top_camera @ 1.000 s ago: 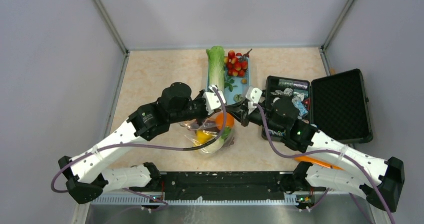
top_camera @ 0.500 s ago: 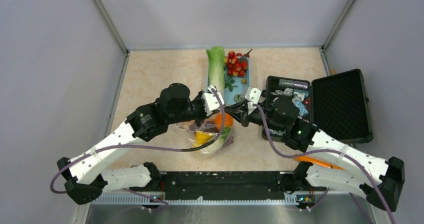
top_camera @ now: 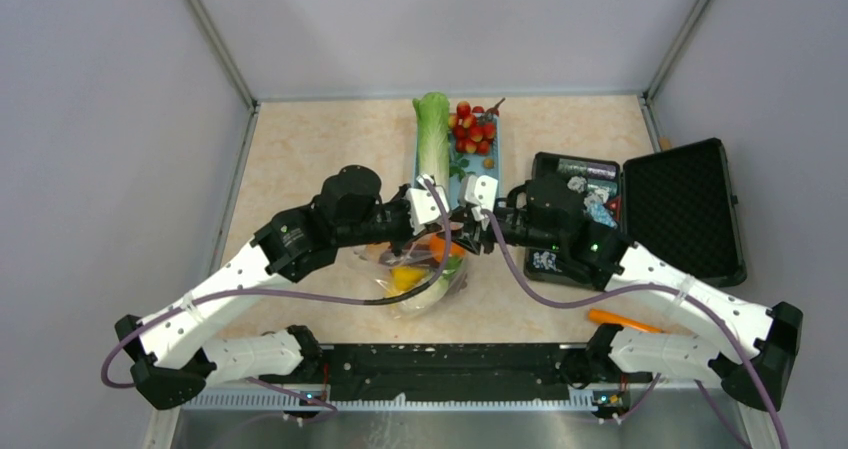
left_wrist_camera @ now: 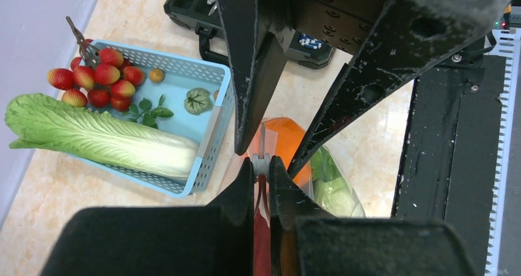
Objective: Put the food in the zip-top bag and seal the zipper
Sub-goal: Zip the zipper food storage bag at the center of the board.
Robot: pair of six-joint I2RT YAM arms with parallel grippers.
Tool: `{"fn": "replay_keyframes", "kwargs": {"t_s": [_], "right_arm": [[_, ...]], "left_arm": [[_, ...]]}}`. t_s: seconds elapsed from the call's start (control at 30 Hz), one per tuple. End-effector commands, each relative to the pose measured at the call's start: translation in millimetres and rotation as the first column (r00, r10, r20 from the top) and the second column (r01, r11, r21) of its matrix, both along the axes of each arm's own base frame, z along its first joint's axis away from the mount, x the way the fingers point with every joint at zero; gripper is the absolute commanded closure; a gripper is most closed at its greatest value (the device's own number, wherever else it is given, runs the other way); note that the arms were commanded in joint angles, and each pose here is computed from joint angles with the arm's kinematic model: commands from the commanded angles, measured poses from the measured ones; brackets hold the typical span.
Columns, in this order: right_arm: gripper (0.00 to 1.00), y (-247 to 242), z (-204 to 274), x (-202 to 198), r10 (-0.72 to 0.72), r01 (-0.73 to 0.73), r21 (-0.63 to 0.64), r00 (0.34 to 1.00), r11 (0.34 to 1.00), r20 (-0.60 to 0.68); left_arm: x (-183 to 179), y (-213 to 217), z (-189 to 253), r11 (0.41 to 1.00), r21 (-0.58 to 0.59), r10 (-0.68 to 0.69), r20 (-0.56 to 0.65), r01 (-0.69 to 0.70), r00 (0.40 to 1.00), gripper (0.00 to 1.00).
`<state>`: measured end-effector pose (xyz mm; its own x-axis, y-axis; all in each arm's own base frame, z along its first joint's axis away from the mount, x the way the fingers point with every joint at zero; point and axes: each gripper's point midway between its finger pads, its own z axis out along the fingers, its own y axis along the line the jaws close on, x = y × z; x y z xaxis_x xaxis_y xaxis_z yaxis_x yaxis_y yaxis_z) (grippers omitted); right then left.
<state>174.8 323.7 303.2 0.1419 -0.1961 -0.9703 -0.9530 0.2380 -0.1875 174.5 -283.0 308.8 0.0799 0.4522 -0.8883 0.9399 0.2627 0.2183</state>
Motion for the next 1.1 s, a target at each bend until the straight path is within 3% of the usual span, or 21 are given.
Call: {"fn": "replay_keyframes", "kwargs": {"t_s": [0.0,0.3,0.47,0.6,0.7,0.87,1.07], "right_arm": [[0.67,-4.5,12.4,-4.6,0.029,-0.028,-0.028,0.998,0.999,0.051],[0.85,0.0,19.1,1.7,0.037,-0.032,-0.066,0.996,0.997,0.083],[0.85,4.1,18.5,0.2,0.067,-0.060,-0.085,0.995,0.995,0.078],[1.00,4.6,16.6,1.4,0.069,-0.060,-0.093,0.994,0.994,0.086],[1.00,5.6,20.9,2.7,0.053,-0.047,-0.064,0.995,0.997,0.086],[1.00,-12.8,28.5,33.9,-0.197,0.196,0.008,0.979,0.980,0.056],[1.00,-13.5,24.8,33.8,-0.225,0.225,0.037,0.974,0.974,-0.003]], "left_arm": [[-6.0,-1.3,22.0,0.998,-0.045,-0.036,0.037,0.037,0.999,1.00],[-10.0,-6.0,17.8,0.997,-0.031,-0.068,0.009,0.068,0.998,1.00],[-10.4,-5.3,16.8,0.997,-0.028,-0.066,0.002,0.066,0.998,1.00],[-10.1,-4.2,17.6,0.998,-0.028,-0.062,0.007,0.062,0.998,1.00],[-9.8,-4.0,18.0,0.998,-0.028,-0.060,0.009,0.061,0.998,1.00],[-4.1,3.4,14.3,1.000,-0.010,-0.013,0.020,0.013,1.000,1.00],[4.0,17.4,0.9,0.998,0.040,0.054,0.039,-0.056,0.998,1.00]]}}
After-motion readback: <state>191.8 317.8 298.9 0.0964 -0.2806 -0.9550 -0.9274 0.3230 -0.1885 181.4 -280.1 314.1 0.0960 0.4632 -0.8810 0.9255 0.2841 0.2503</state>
